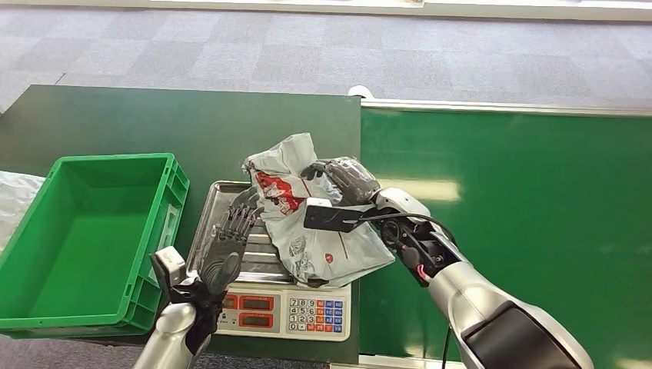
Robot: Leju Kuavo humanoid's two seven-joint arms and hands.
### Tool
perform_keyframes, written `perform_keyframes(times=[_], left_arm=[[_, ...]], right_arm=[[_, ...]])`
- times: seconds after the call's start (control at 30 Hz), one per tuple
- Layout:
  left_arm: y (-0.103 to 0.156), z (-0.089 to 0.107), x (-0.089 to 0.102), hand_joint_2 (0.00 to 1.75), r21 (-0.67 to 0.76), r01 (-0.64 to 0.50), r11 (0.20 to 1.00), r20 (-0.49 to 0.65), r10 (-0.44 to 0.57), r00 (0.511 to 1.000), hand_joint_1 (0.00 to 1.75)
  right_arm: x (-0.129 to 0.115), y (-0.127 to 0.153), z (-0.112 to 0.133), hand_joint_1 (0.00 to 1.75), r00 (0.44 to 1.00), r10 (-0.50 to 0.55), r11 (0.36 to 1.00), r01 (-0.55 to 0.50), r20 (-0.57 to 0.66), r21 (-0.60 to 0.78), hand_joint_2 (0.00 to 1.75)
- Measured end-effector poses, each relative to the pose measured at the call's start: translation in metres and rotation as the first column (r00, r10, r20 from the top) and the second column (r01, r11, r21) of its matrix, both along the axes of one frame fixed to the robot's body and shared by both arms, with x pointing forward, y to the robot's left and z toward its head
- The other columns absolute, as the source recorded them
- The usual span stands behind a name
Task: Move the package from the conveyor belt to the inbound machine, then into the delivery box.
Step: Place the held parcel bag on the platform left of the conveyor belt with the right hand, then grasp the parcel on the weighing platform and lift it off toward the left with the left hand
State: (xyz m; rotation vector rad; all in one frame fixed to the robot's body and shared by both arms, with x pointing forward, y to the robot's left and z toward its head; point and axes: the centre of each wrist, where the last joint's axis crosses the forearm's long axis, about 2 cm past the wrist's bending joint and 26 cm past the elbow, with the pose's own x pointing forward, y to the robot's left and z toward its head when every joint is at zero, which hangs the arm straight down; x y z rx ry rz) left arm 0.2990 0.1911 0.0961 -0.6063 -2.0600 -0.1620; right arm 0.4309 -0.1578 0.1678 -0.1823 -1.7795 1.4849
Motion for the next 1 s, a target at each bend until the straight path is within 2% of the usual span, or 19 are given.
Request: perform_keyframes(times=[0.33,0.53,0.67,0.77,0.87,1.0], left_arm=[[0.001,0.002,0.015,1.75,0.058,0.044,0.997,0.004,-0.044,0.999,0.00],[0.001,0.001,0.014,1.75,0.080,0.044,0.996,-0.004,-0.044,0.999,0.00],[0.000,0.000,0.010,1.75,0.078,0.040,0.996,-0.010,-0.039,0.999,0.00],[-0.001,-0.001,0.006,1.75,0.072,0.034,0.997,-0.018,-0.033,0.999,0.00],[-0.002,0.000,0.001,1.75,0.067,0.029,0.997,-0.023,-0.028,0.999,0.00],[-0.002,0.001,-0.007,1.75,0.048,0.011,0.999,-0.020,-0.010,1.000,0.00]], right_arm=[[-0.010,0.003,-0.007,0.00,0.999,0.011,0.951,0.004,-0.047,0.308,1.75],[-0.026,0.008,-0.016,0.00,0.984,0.115,0.856,-0.030,-0.133,0.516,1.75],[-0.040,0.009,-0.021,0.00,0.979,0.141,0.778,-0.018,-0.147,0.629,1.75],[-0.052,0.008,-0.024,0.00,0.986,0.109,0.721,0.009,-0.126,0.693,1.75],[-0.066,0.003,-0.027,0.00,0.993,0.007,0.670,0.084,-0.120,0.737,1.75],[-0.091,-0.009,-0.039,0.00,0.980,-0.112,0.549,0.197,-0.162,0.812,1.75]])
